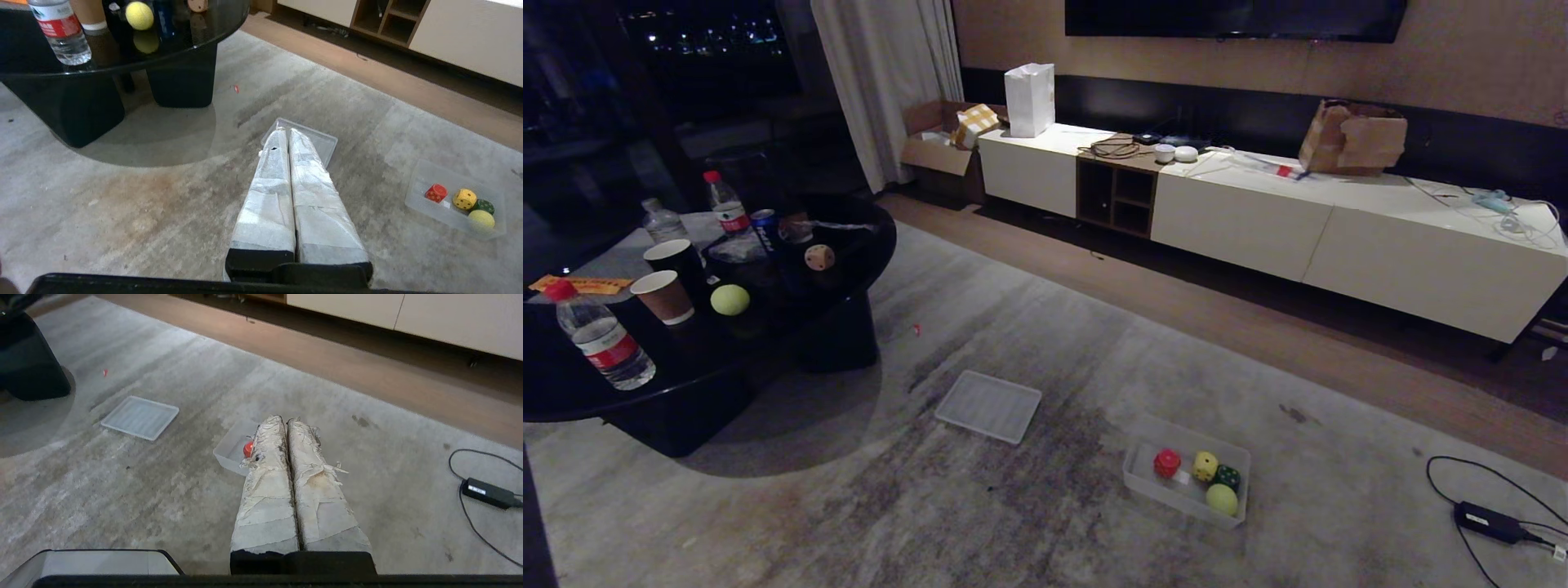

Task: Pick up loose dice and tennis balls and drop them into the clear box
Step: Pick up toys out of the box

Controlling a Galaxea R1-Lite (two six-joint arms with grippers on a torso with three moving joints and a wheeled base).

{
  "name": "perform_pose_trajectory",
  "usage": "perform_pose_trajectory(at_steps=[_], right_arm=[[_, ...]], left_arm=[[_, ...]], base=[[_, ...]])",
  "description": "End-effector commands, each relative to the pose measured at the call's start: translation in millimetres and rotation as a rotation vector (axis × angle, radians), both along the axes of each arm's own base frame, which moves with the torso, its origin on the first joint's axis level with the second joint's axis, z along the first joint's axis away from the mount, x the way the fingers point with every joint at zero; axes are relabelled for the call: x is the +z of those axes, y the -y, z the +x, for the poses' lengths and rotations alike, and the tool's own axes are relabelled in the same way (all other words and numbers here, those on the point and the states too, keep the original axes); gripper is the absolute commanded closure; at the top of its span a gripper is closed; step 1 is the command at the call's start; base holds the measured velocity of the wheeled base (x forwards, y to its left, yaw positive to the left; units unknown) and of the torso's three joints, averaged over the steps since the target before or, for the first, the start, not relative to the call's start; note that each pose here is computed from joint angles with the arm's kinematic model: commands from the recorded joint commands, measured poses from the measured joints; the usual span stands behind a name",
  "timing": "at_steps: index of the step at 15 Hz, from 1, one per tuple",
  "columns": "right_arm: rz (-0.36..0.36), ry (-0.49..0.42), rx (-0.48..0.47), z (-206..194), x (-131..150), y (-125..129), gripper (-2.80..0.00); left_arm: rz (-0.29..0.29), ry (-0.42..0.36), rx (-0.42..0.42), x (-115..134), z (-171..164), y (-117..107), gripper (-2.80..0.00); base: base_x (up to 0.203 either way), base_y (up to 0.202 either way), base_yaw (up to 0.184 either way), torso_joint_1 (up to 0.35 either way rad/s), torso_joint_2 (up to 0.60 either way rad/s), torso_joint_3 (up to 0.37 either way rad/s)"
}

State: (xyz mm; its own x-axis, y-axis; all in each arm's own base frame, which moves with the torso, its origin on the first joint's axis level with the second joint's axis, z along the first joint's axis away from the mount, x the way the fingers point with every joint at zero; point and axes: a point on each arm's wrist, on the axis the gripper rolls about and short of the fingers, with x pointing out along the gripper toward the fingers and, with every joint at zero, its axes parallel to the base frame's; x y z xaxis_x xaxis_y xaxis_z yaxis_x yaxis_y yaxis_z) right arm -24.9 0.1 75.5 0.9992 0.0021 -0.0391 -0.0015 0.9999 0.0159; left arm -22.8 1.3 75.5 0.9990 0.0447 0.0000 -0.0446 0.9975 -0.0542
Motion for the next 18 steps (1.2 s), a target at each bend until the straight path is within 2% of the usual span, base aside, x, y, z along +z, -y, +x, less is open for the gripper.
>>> perform_pose_trajectory(at_steps=[1, 7, 18], right_arm=[[0.001, -0.001, 0.001, 0.1, 0.2, 0.0, 0.0], [0.001, -0.004, 0.002, 0.1, -0.2, 0.0, 0.0], [0.001, -0.002, 0.002, 0.1, 0.0, 0.0, 0.0]], left_arm=[[-0.006, -0.003, 0.003, -0.4, 0.2, -0.1, 0.0], [0.002, -0.005, 0.003, -0.5, 0.2, -0.1, 0.0], [0.001, -0.005, 0.003, -0.5, 0.2, -0.1, 0.0]], base=[[0.0, 0.0, 0.0, 0.002, 0.0, 0.091], [0.001, 0.0, 0.009, 0.0, 0.0, 0.018], [0.001, -0.008, 0.159, 0.002, 0.0, 0.005]])
